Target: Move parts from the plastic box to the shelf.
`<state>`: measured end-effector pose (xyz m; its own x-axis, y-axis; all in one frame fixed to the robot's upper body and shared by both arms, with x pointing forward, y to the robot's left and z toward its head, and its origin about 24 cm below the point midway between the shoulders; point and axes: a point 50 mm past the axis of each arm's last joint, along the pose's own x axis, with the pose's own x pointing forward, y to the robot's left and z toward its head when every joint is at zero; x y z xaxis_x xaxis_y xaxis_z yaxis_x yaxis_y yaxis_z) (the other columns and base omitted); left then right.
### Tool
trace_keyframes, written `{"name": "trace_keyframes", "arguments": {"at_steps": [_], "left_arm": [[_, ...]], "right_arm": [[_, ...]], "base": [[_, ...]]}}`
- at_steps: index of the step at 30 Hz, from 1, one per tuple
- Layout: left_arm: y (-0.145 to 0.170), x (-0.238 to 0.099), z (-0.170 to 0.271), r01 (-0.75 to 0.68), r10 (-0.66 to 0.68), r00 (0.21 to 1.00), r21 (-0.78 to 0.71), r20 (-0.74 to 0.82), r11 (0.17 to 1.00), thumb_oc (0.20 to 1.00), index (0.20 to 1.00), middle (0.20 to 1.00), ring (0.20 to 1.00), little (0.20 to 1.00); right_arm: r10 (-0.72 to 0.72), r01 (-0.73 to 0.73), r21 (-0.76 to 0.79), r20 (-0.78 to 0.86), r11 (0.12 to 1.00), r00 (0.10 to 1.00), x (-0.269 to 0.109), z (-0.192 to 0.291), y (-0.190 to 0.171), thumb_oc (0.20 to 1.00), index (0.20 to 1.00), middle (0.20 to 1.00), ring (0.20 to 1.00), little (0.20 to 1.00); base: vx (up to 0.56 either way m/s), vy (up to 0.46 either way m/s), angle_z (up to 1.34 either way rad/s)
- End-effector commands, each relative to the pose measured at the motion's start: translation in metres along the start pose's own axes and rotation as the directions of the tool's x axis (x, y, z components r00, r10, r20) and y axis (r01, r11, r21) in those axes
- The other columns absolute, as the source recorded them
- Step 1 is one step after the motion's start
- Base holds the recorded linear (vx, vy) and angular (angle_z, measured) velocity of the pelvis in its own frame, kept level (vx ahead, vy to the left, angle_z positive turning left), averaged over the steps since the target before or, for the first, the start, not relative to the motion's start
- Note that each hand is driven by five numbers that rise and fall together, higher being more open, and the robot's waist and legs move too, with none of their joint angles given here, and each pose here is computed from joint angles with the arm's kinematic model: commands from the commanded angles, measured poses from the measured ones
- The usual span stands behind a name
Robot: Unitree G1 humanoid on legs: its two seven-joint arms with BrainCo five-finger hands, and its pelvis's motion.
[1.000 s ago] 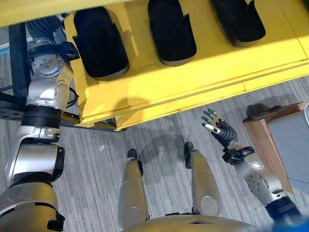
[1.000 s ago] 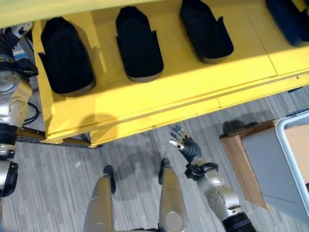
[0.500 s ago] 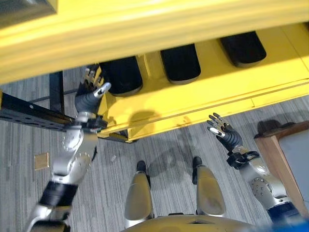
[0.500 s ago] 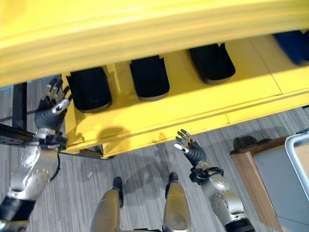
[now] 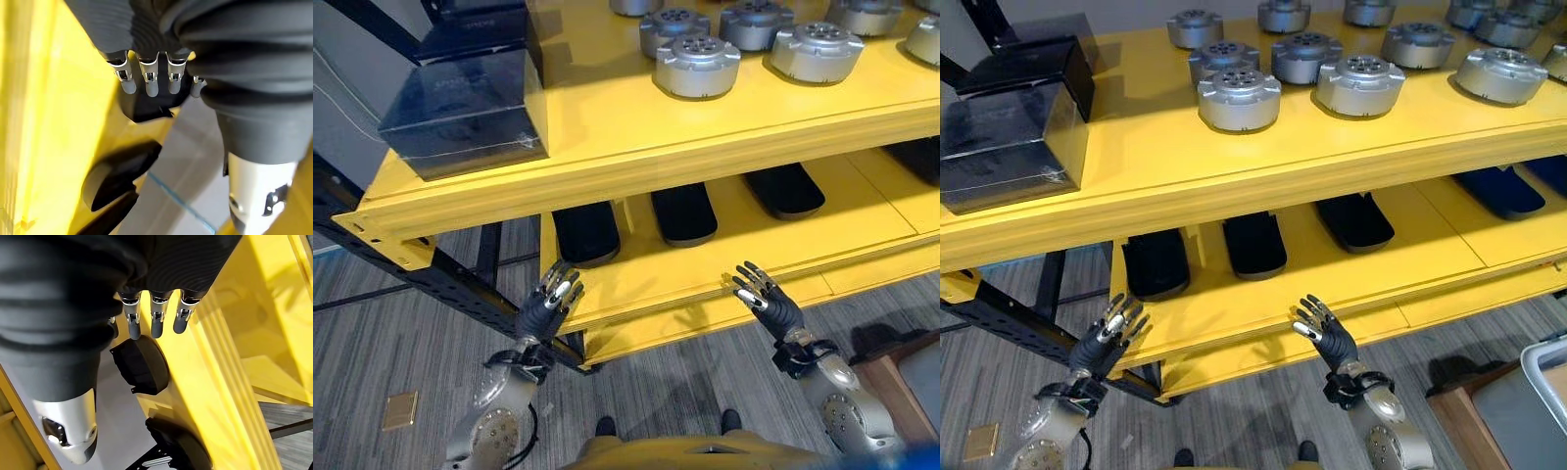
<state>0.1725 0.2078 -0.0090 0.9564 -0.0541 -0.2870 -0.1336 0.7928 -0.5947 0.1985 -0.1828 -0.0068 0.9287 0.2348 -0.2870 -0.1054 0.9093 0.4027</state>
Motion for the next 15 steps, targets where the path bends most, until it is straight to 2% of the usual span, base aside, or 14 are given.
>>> {"name": "trace_keyframes", "arguments": {"at_steps": [1,9,15], "left_arm": [[-0.007,0.005,0.023,0.056,-0.06,0.994,0.055,0.091,0.997,1.0,1.0,1.0,1.0,1.0],[0.007,0.001,0.003,-0.023,0.021,0.999,0.085,0.029,0.996,1.0,1.0,1.0,1.0,1.0],[0.014,-0.003,0.001,-0.095,0.091,0.994,0.076,0.055,0.993,1.0,1.0,1.0,1.0,1.0]], "right_arm": [[0.021,-0.023,0.019,0.107,1.0,0.994,0.002,0.017,0.008,1.0,1.0,1.0,1.0,1.0],[0.008,-0.013,0.062,0.082,0.998,0.997,0.002,0.008,0.013,1.0,1.0,1.0,1.0,1.0],[-0.025,0.018,0.091,0.075,0.996,0.997,0.0,0.002,0.013,1.0,1.0,1.0,1.0,1.0]], "base": [[-0.02,0.008,0.03],[0.0,0.001,0.01],[0.01,-0.002,0.03]]}}
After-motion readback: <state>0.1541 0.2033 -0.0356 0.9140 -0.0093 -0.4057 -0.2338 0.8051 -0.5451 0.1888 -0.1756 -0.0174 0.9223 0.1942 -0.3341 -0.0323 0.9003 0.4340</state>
